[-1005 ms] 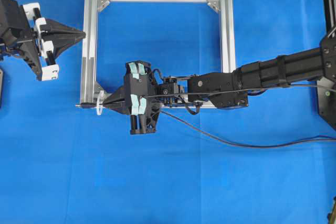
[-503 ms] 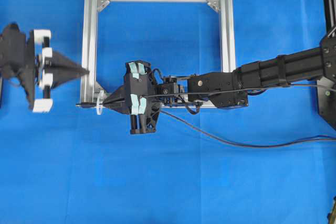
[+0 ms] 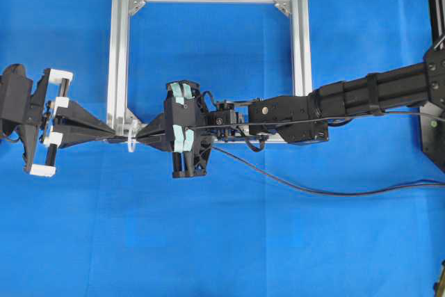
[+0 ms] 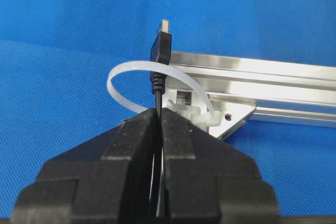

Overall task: Insert the wire through the string loop located on the left side.
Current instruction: 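Swing the left gripper around to the left of the loop, open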

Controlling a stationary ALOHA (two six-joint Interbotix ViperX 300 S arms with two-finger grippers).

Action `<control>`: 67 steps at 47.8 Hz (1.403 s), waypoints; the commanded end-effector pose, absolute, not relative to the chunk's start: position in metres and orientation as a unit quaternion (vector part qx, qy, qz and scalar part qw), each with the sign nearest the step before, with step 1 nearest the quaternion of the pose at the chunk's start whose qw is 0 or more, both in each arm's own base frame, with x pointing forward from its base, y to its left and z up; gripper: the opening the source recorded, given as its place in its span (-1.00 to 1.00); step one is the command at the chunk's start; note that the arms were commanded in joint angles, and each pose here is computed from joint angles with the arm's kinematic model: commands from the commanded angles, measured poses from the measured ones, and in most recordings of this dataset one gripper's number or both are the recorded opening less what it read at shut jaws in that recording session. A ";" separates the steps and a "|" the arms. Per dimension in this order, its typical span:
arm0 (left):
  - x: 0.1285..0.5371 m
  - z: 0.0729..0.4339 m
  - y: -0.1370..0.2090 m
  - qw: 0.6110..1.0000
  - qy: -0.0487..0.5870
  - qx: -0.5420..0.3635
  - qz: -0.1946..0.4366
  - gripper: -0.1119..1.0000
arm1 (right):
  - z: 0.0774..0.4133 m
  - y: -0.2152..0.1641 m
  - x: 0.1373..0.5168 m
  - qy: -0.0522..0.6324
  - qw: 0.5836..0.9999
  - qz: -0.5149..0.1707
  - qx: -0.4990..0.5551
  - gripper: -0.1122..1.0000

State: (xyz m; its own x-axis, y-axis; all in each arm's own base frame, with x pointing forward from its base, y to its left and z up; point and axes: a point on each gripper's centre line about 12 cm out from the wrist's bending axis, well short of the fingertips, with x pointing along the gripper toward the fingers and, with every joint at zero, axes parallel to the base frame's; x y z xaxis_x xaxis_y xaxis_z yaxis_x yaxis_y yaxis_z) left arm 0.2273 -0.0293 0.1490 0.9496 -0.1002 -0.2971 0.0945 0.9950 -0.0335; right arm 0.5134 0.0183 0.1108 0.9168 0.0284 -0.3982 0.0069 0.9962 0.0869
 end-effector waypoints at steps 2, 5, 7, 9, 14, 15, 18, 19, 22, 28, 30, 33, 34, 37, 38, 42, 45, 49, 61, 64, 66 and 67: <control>0.231 0.153 -0.031 0.988 0.148 -0.010 -0.052 -0.79 | 0.130 0.018 0.519 0.181 0.983 0.006 0.045 -0.97; 0.231 0.152 -0.031 0.987 0.153 -0.010 -0.052 -0.79 | 0.130 0.018 0.519 0.181 0.983 0.006 0.045 -0.97; 0.231 0.152 -0.031 0.986 0.156 -0.010 -0.052 -0.78 | 0.130 0.018 0.519 0.180 0.983 0.006 0.045 -0.97; 0.231 0.152 -0.031 0.986 0.156 -0.012 -0.052 -0.74 | 0.130 0.018 0.519 0.180 0.983 0.006 0.045 -0.97; 0.232 0.153 -0.031 0.986 0.156 -0.015 -0.052 -0.32 | 0.130 0.018 0.519 0.179 0.983 0.006 0.045 -0.97; 0.233 0.154 -0.031 0.986 0.155 -0.016 -0.052 -0.21 | 0.131 0.018 0.520 0.178 0.983 0.006 0.045 -0.97; 0.233 0.155 -0.031 0.987 0.154 -0.016 -0.052 0.13 | 0.131 0.018 0.520 0.178 0.983 0.006 0.045 -0.97; 0.233 0.155 -0.031 0.987 0.153 -0.015 -0.052 0.25 | 0.130 0.018 0.519 0.179 0.983 0.006 0.045 -0.97; 0.233 0.156 -0.031 0.987 0.150 -0.014 -0.052 0.56 | 0.131 0.018 0.519 0.179 0.983 0.006 0.045 -0.97; 0.233 0.158 -0.031 0.988 0.147 -0.016 -0.052 0.82 | 0.131 0.018 0.519 0.180 0.983 0.006 0.045 -0.97; 0.232 0.158 -0.031 0.987 0.151 -0.016 -0.052 0.80 | 0.130 0.018 0.519 0.181 0.983 0.006 0.045 -0.97; 0.232 0.155 -0.031 0.986 0.160 -0.015 -0.052 0.78 | 0.130 0.018 0.519 0.181 0.983 0.006 0.045 -0.97; 0.232 0.154 -0.031 0.985 0.165 -0.015 -0.052 0.79 | 0.131 0.018 0.519 0.180 0.983 0.006 0.045 -0.97; 0.233 0.150 -0.032 0.982 0.179 -0.014 -0.052 0.79 | 0.131 0.018 0.519 0.179 0.983 0.006 0.045 -0.97; 0.234 0.148 -0.032 0.981 0.185 -0.014 -0.052 0.79 | 0.131 0.018 0.519 0.179 0.983 0.006 0.045 -0.97; 0.234 0.140 -0.032 0.976 0.211 -0.016 -0.050 0.79 | 0.131 0.018 0.520 0.178 0.983 0.006 0.045 -0.97; 0.234 0.133 -0.032 0.972 0.230 -0.015 -0.049 0.79 | 0.130 0.018 0.519 0.179 0.983 0.006 0.045 -0.97; 0.235 0.124 -0.032 0.968 0.247 -0.013 -0.048 0.79 | 0.131 0.018 0.520 0.178 0.983 0.006 0.045 -0.97; 0.241 0.107 -0.032 0.959 0.281 -0.011 -0.043 0.78 | 0.130 0.018 0.519 0.181 0.983 0.007 0.045 -0.97; 0.244 0.108 -0.032 0.959 0.280 -0.010 -0.044 0.78 | 0.131 0.018 0.519 0.180 0.983 0.006 0.045 -0.97; 0.244 0.108 -0.032 0.959 0.280 -0.011 -0.043 0.78 | 0.130 0.018 0.519 0.181 0.983 0.007 0.045 -0.97; 0.244 0.108 -0.032 0.959 0.280 -0.010 -0.043 0.78 | 0.131 0.018 0.519 0.180 0.983 0.006 0.045 -0.97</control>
State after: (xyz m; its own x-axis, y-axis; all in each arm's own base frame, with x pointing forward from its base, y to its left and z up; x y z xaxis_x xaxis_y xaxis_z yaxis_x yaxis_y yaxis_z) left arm 0.2387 -0.0317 0.1024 0.8255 -0.0888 -0.5574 0.0785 0.9960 -0.0423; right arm 0.5133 0.0183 0.1099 0.9156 0.0283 -0.4011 0.0078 0.9961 0.0881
